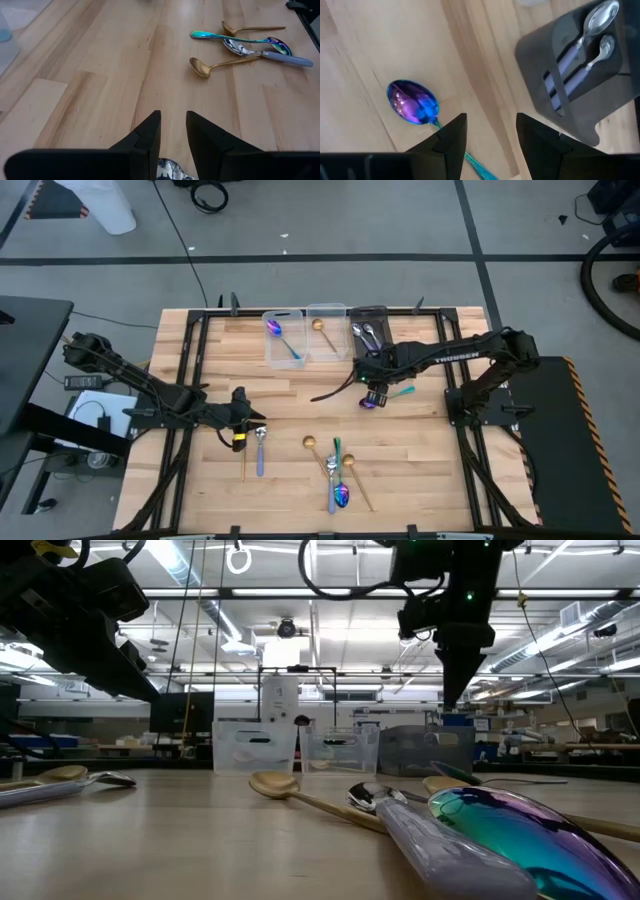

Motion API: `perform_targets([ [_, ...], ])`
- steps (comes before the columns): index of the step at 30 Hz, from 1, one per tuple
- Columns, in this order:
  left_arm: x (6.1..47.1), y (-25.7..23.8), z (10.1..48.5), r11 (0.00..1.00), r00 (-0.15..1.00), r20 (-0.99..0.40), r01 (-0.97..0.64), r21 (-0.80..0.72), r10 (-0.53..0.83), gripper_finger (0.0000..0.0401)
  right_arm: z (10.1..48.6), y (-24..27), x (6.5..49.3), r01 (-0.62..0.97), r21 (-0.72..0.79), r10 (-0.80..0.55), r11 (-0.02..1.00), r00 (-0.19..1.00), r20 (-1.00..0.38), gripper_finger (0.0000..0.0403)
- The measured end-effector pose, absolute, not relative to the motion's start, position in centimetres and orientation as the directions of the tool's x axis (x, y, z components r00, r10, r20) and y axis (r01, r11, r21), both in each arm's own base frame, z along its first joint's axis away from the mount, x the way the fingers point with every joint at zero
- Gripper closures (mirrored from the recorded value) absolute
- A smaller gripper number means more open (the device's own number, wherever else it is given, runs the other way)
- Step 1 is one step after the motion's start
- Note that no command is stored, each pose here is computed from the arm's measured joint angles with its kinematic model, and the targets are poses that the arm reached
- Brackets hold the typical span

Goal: Sort silverware by color (type)
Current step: Put the blue spoon into the left transparent bin

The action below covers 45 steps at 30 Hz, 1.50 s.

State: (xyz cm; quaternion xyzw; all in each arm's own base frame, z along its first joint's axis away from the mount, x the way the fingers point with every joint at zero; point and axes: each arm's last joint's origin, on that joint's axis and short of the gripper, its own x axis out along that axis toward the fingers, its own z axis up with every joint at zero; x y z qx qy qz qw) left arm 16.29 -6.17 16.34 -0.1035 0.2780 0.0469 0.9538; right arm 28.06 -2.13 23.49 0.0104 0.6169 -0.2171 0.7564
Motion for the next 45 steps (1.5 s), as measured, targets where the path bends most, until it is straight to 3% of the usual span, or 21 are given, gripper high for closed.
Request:
perform_targets([
  [23,16.3,-6.2,16.4,0.974,0.841,-0.54,-0.147,-0.173,0.032,0.0301,22.3,-5.0,27.6,0.32,-0.198,-0.25,0.927,0.131,-0.959,0.0222],
  [31,16.3,-6.2,16.3,0.972,0.841,-0.541,-0.15,-0.183,0.028,0.0301,22.2,-4.9,27.6,0.271,-0.111,-0.155,0.956,0.148,-0.977,0.0222],
  [45,16.3,-6.2,16.3,0.972,0.841,-0.541,-0.149,-0.182,0.028,0.0301,18.0,-4.4,26.0,0.239,-0.073,-0.103,0.968,0.117,-0.988,0.0222],
])
